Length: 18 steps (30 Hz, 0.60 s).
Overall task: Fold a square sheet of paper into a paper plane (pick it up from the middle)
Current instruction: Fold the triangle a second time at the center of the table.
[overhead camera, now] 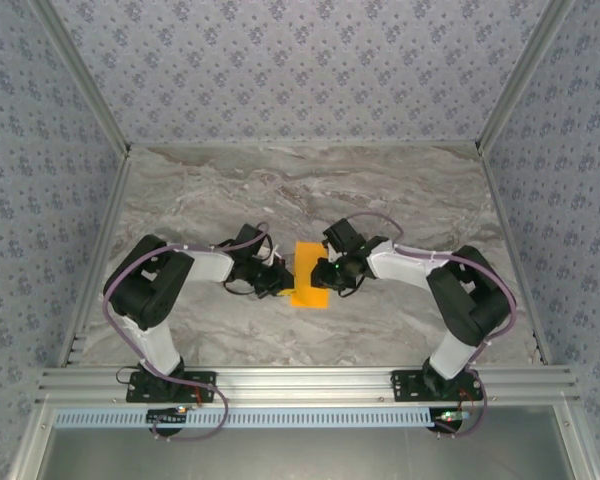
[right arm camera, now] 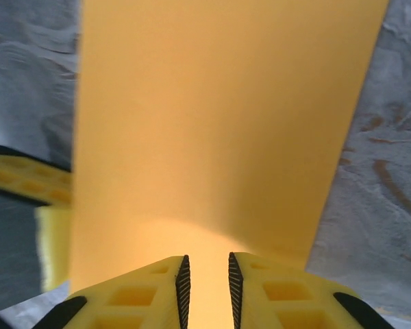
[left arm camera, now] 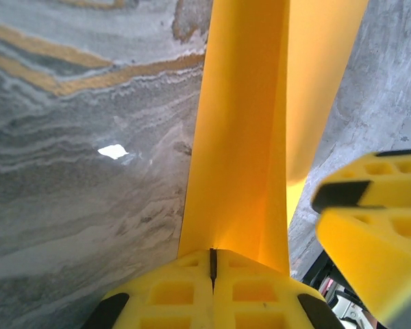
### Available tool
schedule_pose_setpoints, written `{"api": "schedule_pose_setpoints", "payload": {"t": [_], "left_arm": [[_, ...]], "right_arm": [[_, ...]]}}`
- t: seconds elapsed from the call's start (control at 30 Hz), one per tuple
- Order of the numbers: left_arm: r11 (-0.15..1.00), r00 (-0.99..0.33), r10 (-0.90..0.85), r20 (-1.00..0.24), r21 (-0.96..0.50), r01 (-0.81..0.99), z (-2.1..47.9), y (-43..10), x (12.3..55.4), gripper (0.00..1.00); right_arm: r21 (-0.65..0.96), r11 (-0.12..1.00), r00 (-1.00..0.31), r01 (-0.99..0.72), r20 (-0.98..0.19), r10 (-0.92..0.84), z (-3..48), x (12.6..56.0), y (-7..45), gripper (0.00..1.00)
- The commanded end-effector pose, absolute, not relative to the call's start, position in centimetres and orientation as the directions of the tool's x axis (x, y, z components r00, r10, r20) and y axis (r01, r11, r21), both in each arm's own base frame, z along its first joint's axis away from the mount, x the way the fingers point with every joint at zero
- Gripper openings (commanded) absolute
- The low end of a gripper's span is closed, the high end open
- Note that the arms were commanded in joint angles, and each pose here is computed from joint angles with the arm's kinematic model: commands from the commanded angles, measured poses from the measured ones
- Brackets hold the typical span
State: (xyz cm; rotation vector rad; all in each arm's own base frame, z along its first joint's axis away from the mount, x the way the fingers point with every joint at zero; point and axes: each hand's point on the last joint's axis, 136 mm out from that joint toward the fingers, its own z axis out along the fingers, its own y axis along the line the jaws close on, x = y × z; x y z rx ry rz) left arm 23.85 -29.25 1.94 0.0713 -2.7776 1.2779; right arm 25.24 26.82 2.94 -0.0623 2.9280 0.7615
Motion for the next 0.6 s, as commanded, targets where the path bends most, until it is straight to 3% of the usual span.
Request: {"api": "schedule_pose_setpoints", "payload": {"t": [0.0,0.3,0.57], "left_arm": [[0.646,-0.995,0.023,0.098,-0.761,-0.06,2.3,-29.5,23.3,0.0],[0.505,-0.994,0.107,0.031,-0.862,0.028,6.3,-30.8,21.9,0.01],[0.474,-0.996,0.083,-0.021,-0.879,0.058,7.2,-31.9,23.5,0.04]], "right_arm": [[0.436,0.899,-0.996,-0.043,-0.093,-0.003,2.1,25.5,26.5,0.24],[0.405,0.914,-0.998,-0.021,-0.057,0.003,0.8,25.1,26.0,0.24],[0.423,0.906,-0.998,-0.018,-0.064,0.01,1.6,25.5,26.4,0.24]]}}
